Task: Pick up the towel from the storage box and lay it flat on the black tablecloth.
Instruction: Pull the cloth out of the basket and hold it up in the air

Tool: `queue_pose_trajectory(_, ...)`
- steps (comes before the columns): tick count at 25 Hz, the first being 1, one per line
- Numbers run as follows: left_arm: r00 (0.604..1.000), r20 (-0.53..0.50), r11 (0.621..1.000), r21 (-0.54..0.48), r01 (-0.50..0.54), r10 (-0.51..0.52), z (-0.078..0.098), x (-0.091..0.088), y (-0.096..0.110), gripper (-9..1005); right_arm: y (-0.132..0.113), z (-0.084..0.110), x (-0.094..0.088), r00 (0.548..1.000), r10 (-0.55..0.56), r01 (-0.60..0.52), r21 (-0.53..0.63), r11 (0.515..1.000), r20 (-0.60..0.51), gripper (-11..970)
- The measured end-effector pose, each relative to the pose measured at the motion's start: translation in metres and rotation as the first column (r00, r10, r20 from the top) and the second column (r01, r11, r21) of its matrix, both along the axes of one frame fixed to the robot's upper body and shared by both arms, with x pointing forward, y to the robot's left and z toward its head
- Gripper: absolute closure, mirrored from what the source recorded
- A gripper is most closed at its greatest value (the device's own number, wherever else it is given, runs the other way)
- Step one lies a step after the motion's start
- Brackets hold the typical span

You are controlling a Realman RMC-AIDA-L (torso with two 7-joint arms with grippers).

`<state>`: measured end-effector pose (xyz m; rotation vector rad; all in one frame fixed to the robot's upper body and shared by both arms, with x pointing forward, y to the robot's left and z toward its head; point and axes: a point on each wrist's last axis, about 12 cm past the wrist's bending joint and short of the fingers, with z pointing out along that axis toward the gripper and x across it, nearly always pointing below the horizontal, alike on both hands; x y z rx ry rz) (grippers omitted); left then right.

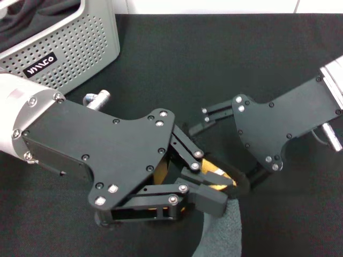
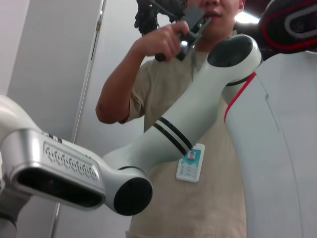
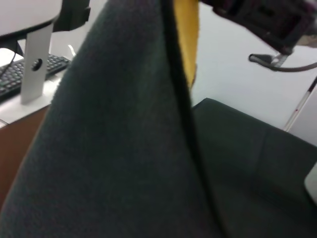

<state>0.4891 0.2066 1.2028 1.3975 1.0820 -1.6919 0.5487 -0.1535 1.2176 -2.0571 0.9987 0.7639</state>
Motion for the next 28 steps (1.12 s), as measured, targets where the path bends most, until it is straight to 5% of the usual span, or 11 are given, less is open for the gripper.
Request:
queue_pose_trajectory(10,1.000,0.015,1.000,0.008,0.003,-0.003,0.001,0.002,-0.002,955,0.009,0.019,0.005,0.991,0.041,-0.037,-0.036,0.999,0.131,80)
queue_pose_trajectory(21,1.000,0.021,0.999,0.031,0.015,-0.016,0.000,0.003,-0.005,954,0.039,0.015,0.015,0.974,0.161,-0.136,-0.156,0.978,0.160,81)
queue_pose_trajectory(28,1.000,0.025,0.999,0.032,0.009,-0.010,0.001,0.003,-0.003,954,0.038,0.008,0.016,0.976,0.140,-0.112,-0.164,0.980,0.165,81)
